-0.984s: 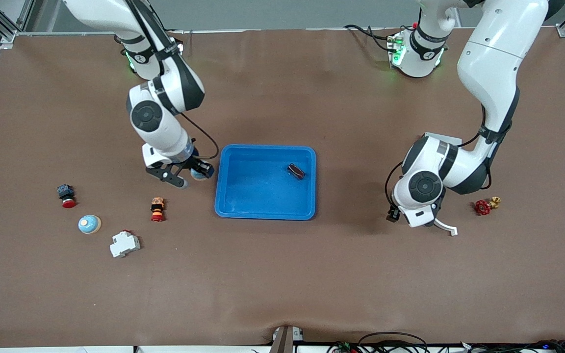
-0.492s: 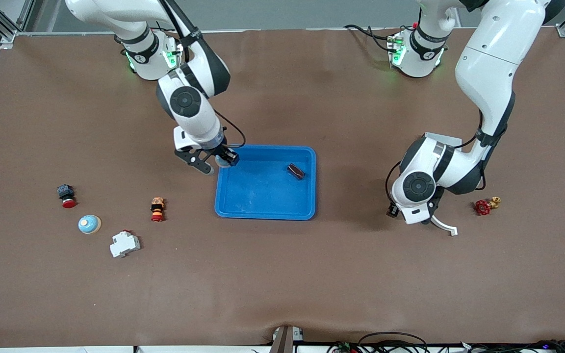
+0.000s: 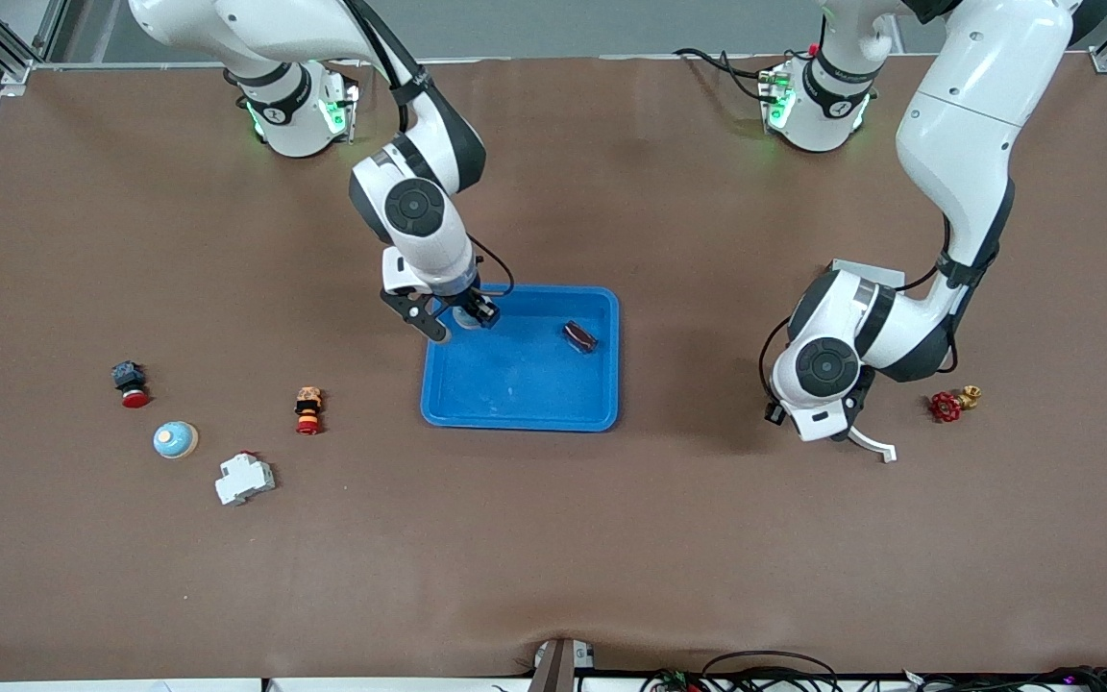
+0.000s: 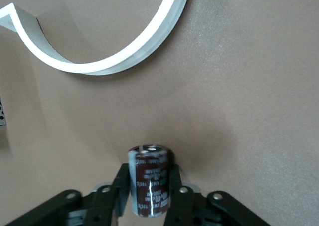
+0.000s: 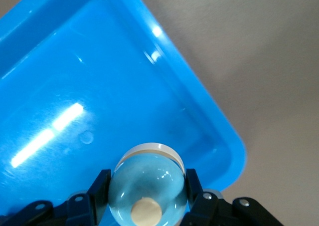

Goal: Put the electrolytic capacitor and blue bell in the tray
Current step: 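Grasp the second capacitor with the left gripper while the right gripper lifts the bell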

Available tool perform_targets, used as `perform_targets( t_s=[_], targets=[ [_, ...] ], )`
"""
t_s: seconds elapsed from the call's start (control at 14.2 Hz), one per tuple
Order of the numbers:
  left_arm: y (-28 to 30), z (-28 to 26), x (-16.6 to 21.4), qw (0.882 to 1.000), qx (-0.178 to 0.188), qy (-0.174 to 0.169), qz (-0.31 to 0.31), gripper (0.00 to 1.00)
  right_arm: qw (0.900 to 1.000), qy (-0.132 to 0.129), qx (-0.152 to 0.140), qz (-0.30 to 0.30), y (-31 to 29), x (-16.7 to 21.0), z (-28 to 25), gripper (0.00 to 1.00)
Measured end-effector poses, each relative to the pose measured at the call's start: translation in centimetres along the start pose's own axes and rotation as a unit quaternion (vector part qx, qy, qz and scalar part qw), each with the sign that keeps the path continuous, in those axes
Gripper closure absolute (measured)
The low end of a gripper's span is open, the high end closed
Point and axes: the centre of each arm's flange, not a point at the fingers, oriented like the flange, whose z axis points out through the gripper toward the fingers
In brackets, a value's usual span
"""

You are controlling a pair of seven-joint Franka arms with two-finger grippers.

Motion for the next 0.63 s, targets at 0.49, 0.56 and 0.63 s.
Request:
perform_targets(
  t_s=[0.49, 0.56, 0.63],
  targets=[
    [2.3, -4.7, -2.9, 0.998, -0.047, -0.036, -0.007, 0.66, 1.0, 0.004, 0.009, 0.019, -3.2, -0.5, 4.0, 0.34],
    [2.7, -5.7, -4.6, 0.998, -0.055, -0.039, -0.001, 0.66, 1.0, 0.004, 0.008, 0.02, -3.2, -0.4, 4.4, 0.34],
    [3.1, -6.6, -6.6, 0.997, -0.063, -0.04, 0.006, 0.66, 1.0, 0.004, 0.006, 0.021, -3.1, -0.3, 4.5, 0.34]
  ],
)
